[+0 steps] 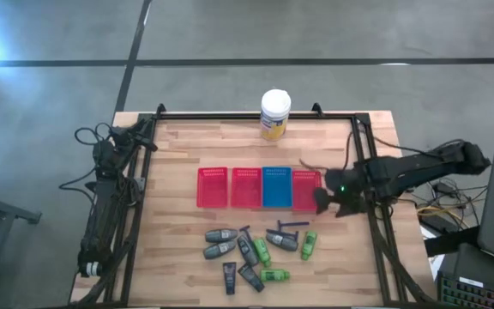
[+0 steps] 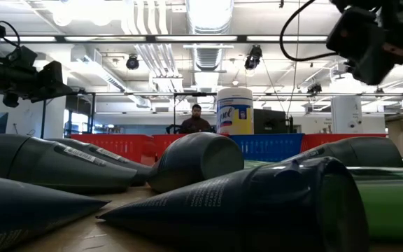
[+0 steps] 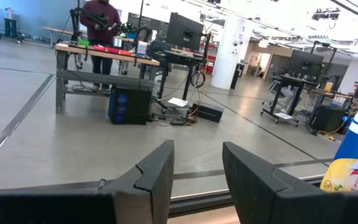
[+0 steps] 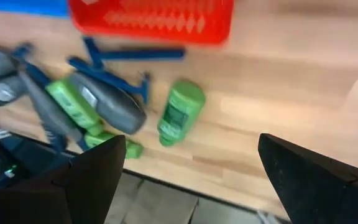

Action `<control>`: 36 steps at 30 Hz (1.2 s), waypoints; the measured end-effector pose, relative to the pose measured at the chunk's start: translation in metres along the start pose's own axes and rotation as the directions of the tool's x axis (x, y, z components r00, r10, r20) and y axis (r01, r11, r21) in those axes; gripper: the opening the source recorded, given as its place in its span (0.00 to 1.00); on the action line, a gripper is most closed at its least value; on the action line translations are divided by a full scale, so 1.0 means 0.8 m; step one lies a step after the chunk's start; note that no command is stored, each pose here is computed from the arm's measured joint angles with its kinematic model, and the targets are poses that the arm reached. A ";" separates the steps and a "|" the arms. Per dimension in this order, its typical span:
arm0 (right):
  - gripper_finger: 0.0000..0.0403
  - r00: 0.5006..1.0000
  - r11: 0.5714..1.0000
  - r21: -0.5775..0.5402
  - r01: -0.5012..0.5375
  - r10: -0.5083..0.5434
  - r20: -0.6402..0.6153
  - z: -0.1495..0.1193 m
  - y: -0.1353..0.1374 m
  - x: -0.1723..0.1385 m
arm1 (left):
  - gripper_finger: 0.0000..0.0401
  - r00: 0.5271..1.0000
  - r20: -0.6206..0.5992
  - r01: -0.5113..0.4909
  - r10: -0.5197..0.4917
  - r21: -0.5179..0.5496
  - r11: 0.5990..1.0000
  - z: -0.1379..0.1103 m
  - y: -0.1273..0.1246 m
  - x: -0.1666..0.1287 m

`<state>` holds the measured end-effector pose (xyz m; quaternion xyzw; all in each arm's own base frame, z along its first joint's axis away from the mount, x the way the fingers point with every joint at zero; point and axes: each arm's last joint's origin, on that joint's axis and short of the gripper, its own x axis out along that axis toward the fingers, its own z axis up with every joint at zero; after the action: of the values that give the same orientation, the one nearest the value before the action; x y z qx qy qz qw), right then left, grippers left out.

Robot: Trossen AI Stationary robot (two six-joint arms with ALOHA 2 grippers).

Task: Pick & Place Travel size toiletries
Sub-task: Put the green shampoo into the right red bin

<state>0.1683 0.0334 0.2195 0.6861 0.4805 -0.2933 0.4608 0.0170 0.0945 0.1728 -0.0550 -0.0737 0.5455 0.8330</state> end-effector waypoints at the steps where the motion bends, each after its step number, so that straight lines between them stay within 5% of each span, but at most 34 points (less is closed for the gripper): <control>1: 0.90 1.000 1.000 0.014 0.012 -0.011 -0.009 -0.005 0.002 0.006 | 0.35 1.000 0.000 0.000 0.000 0.000 1.000 0.000 0.000 0.000; 14: 0.90 0.986 0.971 0.169 0.169 -0.164 -0.041 -0.037 0.018 0.114 | 0.35 1.000 0.000 0.000 0.000 0.000 1.000 0.000 0.000 0.000; 26: 0.89 0.969 0.946 0.213 0.243 -0.249 -0.001 -0.042 0.049 0.165 | 0.36 1.000 0.000 0.000 0.000 0.000 1.000 0.000 0.000 0.000; 36: 0.59 0.941 0.912 0.261 0.315 -0.336 0.037 -0.044 0.055 0.173 | 0.35 1.000 -0.001 0.000 0.000 -0.001 1.000 0.000 0.000 0.000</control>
<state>0.2586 0.1141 0.1323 0.6368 0.5280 -0.4519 0.3337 0.0170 0.0946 0.1727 -0.0557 -0.0732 0.5455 0.8331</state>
